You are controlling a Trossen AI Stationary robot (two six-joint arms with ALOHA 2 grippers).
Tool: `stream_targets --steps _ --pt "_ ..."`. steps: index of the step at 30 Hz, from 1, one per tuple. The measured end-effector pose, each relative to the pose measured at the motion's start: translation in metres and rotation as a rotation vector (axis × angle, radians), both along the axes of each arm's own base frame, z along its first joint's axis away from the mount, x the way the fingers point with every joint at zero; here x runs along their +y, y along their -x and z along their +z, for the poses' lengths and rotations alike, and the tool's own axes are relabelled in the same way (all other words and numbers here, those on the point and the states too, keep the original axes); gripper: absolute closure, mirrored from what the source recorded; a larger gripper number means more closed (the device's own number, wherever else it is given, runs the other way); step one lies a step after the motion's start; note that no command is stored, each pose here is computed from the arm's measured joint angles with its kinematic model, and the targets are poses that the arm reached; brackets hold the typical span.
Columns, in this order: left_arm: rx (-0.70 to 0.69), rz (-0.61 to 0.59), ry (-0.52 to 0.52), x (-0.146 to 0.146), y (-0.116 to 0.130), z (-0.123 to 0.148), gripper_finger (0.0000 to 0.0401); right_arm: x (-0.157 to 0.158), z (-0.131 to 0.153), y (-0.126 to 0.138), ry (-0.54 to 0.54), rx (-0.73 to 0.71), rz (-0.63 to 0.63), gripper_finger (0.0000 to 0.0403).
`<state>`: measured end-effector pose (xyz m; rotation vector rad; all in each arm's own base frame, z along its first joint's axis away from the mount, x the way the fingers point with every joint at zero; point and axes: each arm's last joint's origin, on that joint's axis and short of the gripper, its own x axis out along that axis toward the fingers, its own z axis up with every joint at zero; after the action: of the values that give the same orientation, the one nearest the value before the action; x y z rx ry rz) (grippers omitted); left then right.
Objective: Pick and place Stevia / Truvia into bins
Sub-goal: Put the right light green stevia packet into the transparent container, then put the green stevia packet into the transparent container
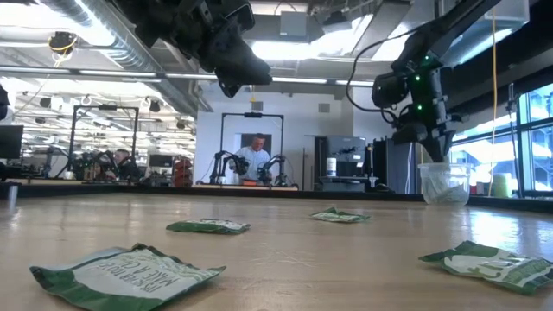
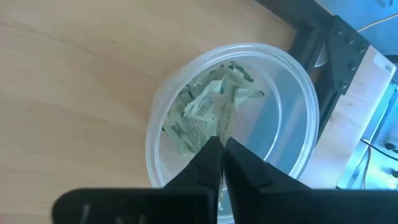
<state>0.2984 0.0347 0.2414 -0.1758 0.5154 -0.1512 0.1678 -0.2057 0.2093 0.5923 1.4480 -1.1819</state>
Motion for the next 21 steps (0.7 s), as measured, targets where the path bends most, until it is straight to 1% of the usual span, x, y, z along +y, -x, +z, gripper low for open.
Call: stream_targets --steps 4,9,11,15,17,21 --pt "0.000 -0.001 0.000 0.000 0.000 0.000 0.0303 0.001 0.001 0.001 -0.001 0.001 -0.001 0.0357" --pt "0.000 -0.002 0.000 -0.001 0.000 0.000 0.0303 0.005 0.008 0.005 0.007 0.008 -0.009 0.0313" --pt "0.002 -0.002 0.001 0.000 -0.002 -0.002 0.0303 0.010 0.018 0.009 0.051 0.010 -0.028 0.0301" --pt "0.029 -0.039 -0.005 -0.003 -0.010 -0.017 0.0303 0.034 0.047 0.010 0.164 -0.100 -0.025 0.0291" --pt "0.028 -0.062 -0.011 -0.006 -0.018 -0.026 0.0303 0.050 0.062 0.008 0.216 -0.174 0.010 0.0290" --pt "0.037 -0.119 -0.006 -0.010 -0.035 -0.042 0.0303 0.085 0.088 0.003 0.311 -0.338 0.120 0.0289"
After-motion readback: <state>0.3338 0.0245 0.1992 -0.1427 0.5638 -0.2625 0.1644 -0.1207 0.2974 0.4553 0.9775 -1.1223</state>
